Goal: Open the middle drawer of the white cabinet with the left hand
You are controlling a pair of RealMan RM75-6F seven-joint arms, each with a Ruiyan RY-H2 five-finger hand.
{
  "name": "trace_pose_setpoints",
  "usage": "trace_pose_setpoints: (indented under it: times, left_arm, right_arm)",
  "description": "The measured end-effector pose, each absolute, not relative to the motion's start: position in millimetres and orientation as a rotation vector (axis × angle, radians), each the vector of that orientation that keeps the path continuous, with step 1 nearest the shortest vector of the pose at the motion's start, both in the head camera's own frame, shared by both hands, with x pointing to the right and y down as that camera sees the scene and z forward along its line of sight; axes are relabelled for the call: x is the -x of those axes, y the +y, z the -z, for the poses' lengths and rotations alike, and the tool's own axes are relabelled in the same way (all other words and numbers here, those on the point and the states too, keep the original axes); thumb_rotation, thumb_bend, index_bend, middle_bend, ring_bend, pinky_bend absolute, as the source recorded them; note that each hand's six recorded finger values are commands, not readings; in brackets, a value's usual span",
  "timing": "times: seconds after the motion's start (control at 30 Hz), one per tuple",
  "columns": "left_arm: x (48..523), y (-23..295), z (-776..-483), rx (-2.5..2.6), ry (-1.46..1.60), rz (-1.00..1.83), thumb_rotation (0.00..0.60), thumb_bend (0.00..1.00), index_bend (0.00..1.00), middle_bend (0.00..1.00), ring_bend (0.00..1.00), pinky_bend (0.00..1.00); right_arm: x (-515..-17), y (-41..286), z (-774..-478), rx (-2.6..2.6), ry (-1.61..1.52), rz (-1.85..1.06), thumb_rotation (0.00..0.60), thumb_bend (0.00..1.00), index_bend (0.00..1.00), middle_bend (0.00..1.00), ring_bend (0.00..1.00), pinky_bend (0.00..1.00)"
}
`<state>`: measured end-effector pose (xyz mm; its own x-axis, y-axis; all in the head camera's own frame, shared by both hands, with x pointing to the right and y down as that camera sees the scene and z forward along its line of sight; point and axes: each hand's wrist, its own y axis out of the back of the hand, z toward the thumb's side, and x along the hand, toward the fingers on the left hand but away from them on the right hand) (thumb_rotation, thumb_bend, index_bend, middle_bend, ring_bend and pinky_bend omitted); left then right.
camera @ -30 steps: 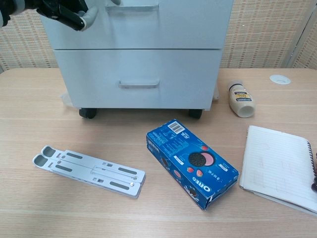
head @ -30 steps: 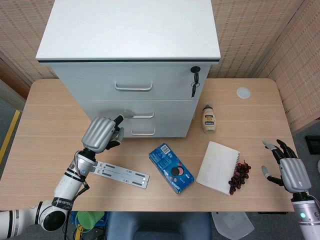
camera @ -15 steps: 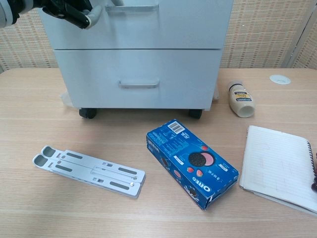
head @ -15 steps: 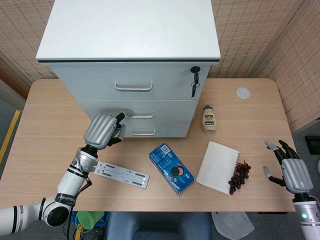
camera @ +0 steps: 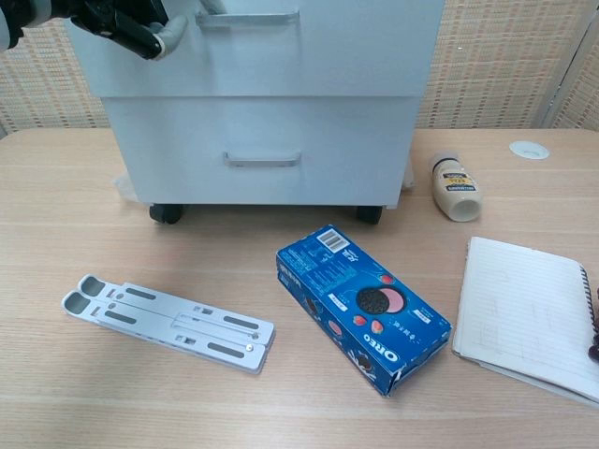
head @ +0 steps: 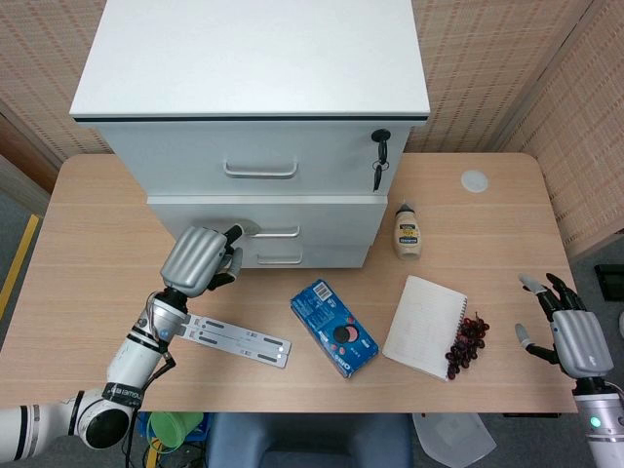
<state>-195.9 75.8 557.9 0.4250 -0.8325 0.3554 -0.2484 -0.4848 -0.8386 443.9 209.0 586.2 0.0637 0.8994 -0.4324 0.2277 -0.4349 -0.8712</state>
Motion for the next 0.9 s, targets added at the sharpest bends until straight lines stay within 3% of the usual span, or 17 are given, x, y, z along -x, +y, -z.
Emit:
trace_pose_setpoints:
  times: [0.9]
  left_arm:
    - [200.4,106.5,-538.4,1.986,0.854,1.002,0.600,0.65,0.29,0.95,1.00,1.00]
  right_arm:
    - [-447.0,207.8,-580.3,1.710,-1.139,-1.403,0.600,0.34,0.14,0.24,0.13,0.15]
